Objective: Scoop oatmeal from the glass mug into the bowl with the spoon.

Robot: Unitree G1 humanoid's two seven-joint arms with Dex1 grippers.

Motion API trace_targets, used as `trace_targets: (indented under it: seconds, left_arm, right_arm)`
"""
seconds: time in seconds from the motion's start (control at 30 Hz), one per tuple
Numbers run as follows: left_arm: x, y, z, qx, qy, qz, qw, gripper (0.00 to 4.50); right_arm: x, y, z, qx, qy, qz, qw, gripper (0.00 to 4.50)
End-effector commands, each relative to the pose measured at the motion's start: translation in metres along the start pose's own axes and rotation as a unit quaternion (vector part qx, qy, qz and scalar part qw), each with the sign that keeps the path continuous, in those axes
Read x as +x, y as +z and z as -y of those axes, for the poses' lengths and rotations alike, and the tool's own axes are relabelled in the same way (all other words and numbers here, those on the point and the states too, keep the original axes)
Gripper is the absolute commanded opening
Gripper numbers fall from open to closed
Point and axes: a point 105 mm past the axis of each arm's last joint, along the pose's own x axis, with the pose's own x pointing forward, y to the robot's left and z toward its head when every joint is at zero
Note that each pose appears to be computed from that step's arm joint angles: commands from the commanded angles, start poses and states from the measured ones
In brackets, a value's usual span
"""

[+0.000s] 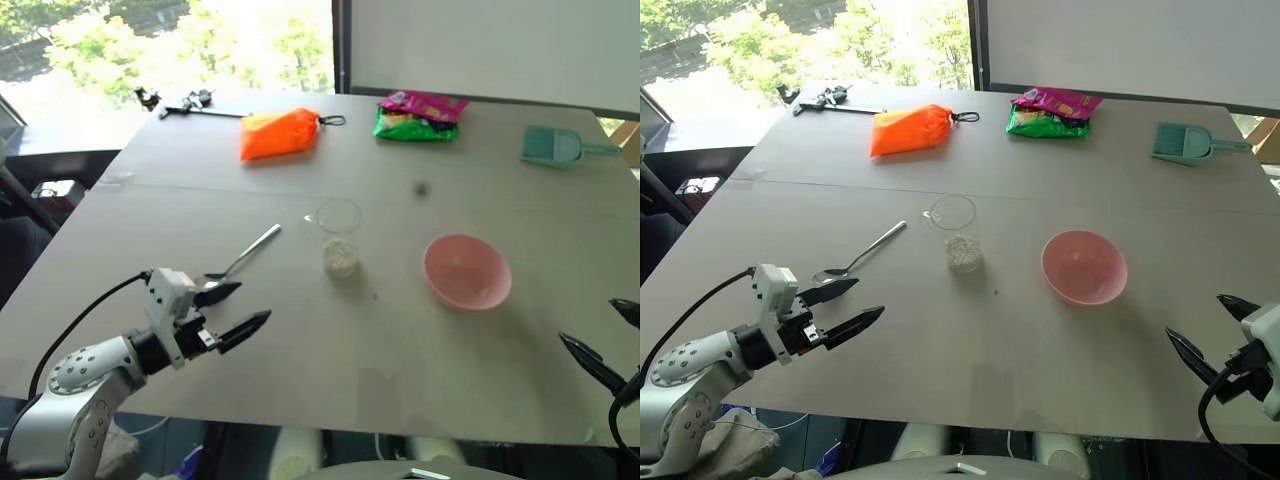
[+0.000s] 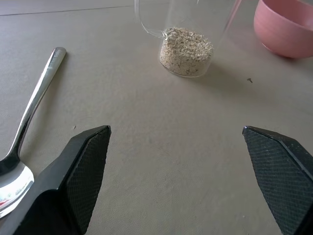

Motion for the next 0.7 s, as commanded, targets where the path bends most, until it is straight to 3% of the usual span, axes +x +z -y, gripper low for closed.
trace_targets:
  seconds: [0.03, 0.23, 0.33, 0.47, 0.57, 0.7]
  left_arm:
    - [0.007, 0.016, 0.005, 0.009, -0.006, 0.031, 0.999, 4.47]
    - [0.028, 0.038, 0.0, -0.004, 0.044, 0.075, 0.996, 4.47]
    - [0.034, 0.043, -0.023, -0.007, 0.105, 0.056, 0.993, 4.47]
    - [0.03, 0.044, -0.049, -0.011, 0.114, 0.024, 0.993, 4.47]
    - [0.032, 0.046, -0.068, 0.011, 0.126, 0.001, 0.992, 4.47]
    - [0.04, 0.047, -0.072, 0.019, 0.115, -0.014, 0.993, 4.47]
  right_arm:
    - [0.003, 0.01, -0.005, -0.009, 0.001, 0.02, 1.0, 4.5]
    - [0.008, 0.016, -0.006, -0.023, -0.006, 0.079, 0.997, 4.5]
    - [0.003, 0.051, -0.039, -0.016, 0.107, 0.178, 0.978, 4.5]
    - [-0.001, 0.068, -0.059, 0.015, 0.208, 0.199, 0.957, 4.5]
    - [-0.008, 0.076, -0.069, -0.009, 0.273, 0.213, 0.938, 4.5]
    - [-0.009, 0.081, -0.063, -0.016, 0.285, 0.226, 0.931, 4.5]
